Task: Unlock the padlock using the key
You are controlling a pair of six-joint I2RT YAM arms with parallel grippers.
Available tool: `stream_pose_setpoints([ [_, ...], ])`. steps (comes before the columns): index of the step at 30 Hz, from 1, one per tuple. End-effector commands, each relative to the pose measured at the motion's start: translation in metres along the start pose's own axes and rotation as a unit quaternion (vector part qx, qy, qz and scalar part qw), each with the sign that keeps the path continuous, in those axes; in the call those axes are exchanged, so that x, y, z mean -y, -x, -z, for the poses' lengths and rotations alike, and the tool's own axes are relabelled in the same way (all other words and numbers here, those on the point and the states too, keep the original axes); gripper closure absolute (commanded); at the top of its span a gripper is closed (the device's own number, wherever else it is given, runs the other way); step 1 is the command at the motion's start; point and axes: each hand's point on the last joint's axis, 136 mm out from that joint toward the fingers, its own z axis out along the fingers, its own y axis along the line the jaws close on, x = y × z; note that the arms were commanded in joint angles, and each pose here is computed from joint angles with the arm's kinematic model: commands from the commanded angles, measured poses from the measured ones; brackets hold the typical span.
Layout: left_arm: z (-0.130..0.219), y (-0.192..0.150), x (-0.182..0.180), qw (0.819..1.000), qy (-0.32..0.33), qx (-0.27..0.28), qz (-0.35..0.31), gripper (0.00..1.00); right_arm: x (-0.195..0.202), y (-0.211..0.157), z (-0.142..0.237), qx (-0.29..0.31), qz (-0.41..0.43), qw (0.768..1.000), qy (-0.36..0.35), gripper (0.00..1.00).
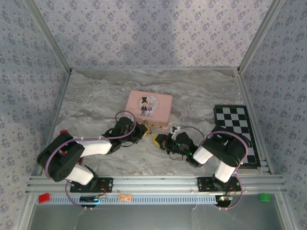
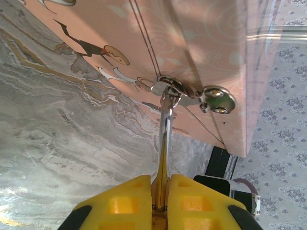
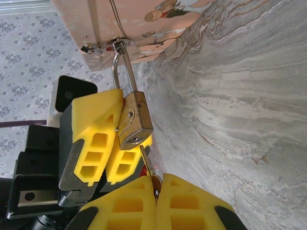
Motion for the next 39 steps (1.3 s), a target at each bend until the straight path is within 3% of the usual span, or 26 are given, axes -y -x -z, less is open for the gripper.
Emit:
stream_pose_setpoints([
  [1, 0.004, -0.004, -0.002, 1.000, -0.004, 0.000, 0.006, 1.00, -0.003, -0.001, 0.000, 0.002, -0.006, 1.000, 0.013, 1.00],
  [39, 0.000, -0.009, 0.001, 1.000, -0.009, 0.000, 0.000, 1.00, -0.013, 0.003, -0.002, 0.011, -0.013, 0.999, 0.034, 1.00],
])
